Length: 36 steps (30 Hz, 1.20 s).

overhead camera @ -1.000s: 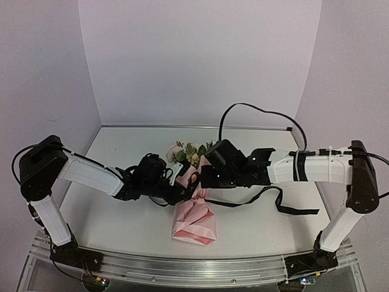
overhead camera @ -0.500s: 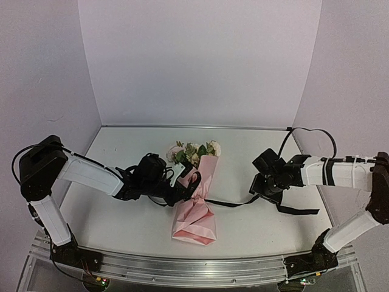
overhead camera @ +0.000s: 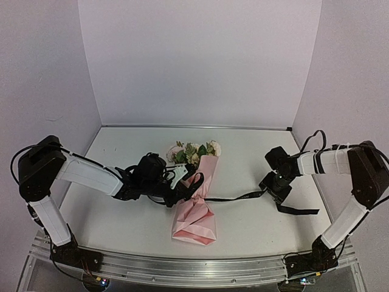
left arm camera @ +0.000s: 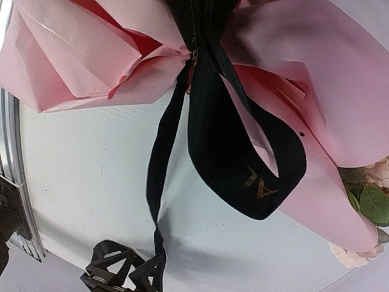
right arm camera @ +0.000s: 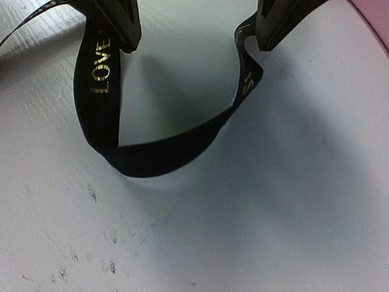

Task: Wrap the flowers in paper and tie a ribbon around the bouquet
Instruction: Cross the half-tied ribbon over the folded bouquet.

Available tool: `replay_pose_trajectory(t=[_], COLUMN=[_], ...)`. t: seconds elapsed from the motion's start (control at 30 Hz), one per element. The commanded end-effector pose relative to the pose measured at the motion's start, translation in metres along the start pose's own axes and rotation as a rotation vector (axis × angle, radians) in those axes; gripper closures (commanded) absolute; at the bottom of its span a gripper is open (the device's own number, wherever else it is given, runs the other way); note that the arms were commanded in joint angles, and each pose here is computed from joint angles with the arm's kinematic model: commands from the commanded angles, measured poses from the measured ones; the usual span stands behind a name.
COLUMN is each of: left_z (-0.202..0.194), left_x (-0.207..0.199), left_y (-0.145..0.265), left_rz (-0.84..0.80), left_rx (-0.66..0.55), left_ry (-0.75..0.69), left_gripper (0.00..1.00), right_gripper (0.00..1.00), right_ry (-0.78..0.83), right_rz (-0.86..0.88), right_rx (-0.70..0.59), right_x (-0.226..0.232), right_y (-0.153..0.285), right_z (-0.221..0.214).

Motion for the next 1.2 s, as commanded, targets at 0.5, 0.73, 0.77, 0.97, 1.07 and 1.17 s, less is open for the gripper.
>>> replay_pose_trajectory(t=[0.5, 0.73, 0.77, 0.97, 1.07, 1.17], left_z=[0.030, 0.031, 0.030, 0.032, 0.030, 0.030], left_x=[0.007, 0.007, 0.007, 0.007, 0.005, 0.004], left_y=[0.011, 0.012, 0.012, 0.013, 0.013, 0.013], left_rz=[0.063, 0.070, 0.073, 0.077, 0.074, 0.071], left_rx=[-0.079, -0.086, -0.085, -0.094, -0.100, -0.105], left_ry=[-0.106, -0.129, -0.133, -0.174, -0.217, -0.257], left_gripper=[0.98, 0.98, 0.98, 0.97, 0.97, 0.97], right_gripper=[0.41, 0.69, 0.74, 1.00, 1.00, 1.00], right_ry=[-0.127, -0.088, -0.085, -0.028, 0.041, 0.103], right_rz=[0.036, -0.029, -0.037, 0.018, 0.122, 0.245], right_rx=[-0.088, -0.106, -0.105, -0.084, -0.081, -0.023], right_x=[0.008, 0.013, 0.015, 0.036, 0.066, 0.100], right_y=[-0.002, -0.013, -0.015, -0.002, 0.030, 0.060], right_z=[0.038, 0.043, 0.043, 0.036, 0.020, -0.010])
Point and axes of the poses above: each gripper's point midway between its finger pads, its own y axis back along the fingers, its own x axis along the line the jaws close on, z = x × y, the point moved 9 cm from there along y, back along the fingers, and after that the axes turned 15 degrees about -y, right-handed, at the moved point
